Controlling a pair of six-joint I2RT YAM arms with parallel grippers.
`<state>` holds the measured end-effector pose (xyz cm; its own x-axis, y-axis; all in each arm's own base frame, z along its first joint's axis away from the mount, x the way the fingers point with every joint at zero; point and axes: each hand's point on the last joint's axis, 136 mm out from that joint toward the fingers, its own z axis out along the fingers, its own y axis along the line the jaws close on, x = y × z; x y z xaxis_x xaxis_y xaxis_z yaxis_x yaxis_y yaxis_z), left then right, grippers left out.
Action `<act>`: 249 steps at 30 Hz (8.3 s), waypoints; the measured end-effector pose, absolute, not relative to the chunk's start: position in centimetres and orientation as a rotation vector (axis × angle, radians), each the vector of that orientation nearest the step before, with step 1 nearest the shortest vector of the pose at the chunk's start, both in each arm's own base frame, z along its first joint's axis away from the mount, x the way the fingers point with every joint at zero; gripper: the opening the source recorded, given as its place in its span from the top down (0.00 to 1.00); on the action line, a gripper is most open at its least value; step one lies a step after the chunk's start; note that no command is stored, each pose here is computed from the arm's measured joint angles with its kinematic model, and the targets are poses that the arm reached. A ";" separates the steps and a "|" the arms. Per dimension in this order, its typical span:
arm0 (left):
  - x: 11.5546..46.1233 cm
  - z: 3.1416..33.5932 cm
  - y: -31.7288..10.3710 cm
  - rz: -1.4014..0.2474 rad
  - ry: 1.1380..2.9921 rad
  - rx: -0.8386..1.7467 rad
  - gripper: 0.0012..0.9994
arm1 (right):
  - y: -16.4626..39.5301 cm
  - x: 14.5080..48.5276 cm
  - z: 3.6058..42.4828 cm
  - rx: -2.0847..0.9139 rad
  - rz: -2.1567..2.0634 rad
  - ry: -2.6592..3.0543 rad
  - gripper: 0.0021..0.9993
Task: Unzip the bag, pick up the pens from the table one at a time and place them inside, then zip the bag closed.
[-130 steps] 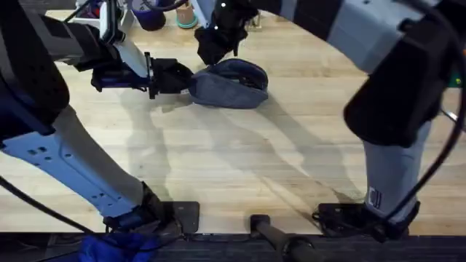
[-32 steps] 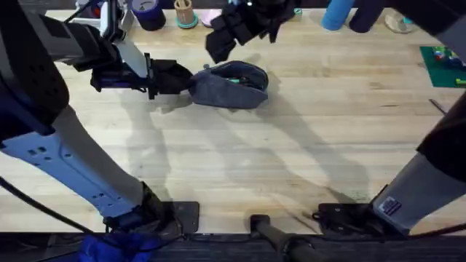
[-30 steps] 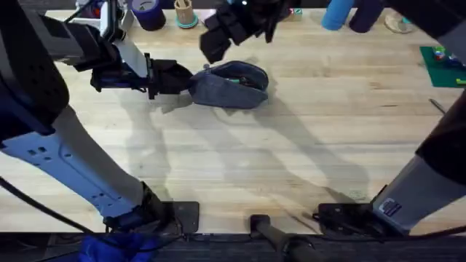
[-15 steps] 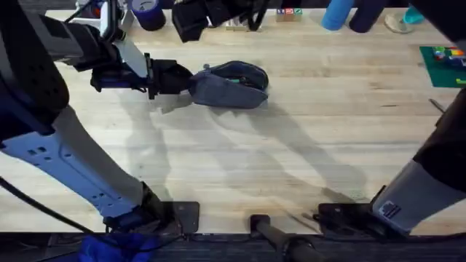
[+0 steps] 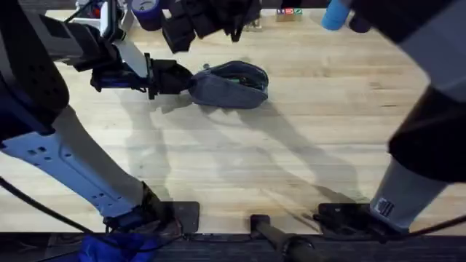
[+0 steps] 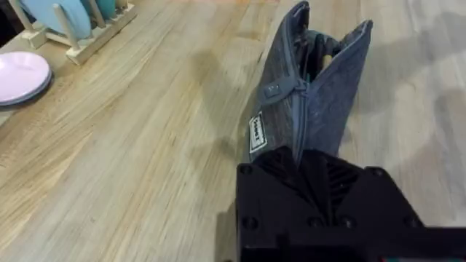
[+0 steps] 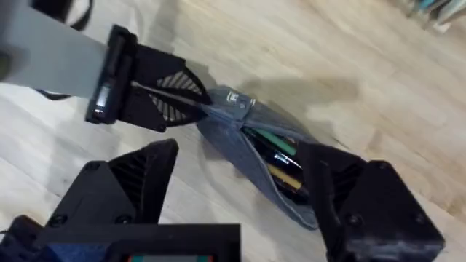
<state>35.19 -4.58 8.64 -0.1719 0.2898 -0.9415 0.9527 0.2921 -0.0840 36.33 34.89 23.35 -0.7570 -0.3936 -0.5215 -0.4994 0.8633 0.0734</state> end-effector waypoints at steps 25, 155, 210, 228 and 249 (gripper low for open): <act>35.2 8.6 -4.6 -0.921 1.657 1.151 0.96 | 36.6 38.5 14.9 -0.676 0.208 2.642 0.05; 35.2 8.6 -4.6 -0.922 1.659 1.155 0.96 | 30.6 38.4 13.1 -0.596 0.227 2.915 0.97; 35.1 8.6 -5.1 -0.958 1.685 1.136 0.96 | 15.5 35.4 8.0 -0.146 0.465 2.941 0.97; 35.1 8.5 -5.1 -0.963 1.694 1.131 0.96 | 14.9 34.9 6.3 -0.157 0.541 2.941 0.97; 35.0 8.5 -5.1 -0.961 1.698 1.135 0.96 | 9.7 34.4 6.5 -0.143 0.352 2.972 0.93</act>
<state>35.04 -5.08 8.46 -0.2203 0.2884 -0.9318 0.9473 0.2911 -0.1339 34.42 9.73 6.46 -0.9849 -0.0772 -0.1550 -0.1113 0.9680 0.2251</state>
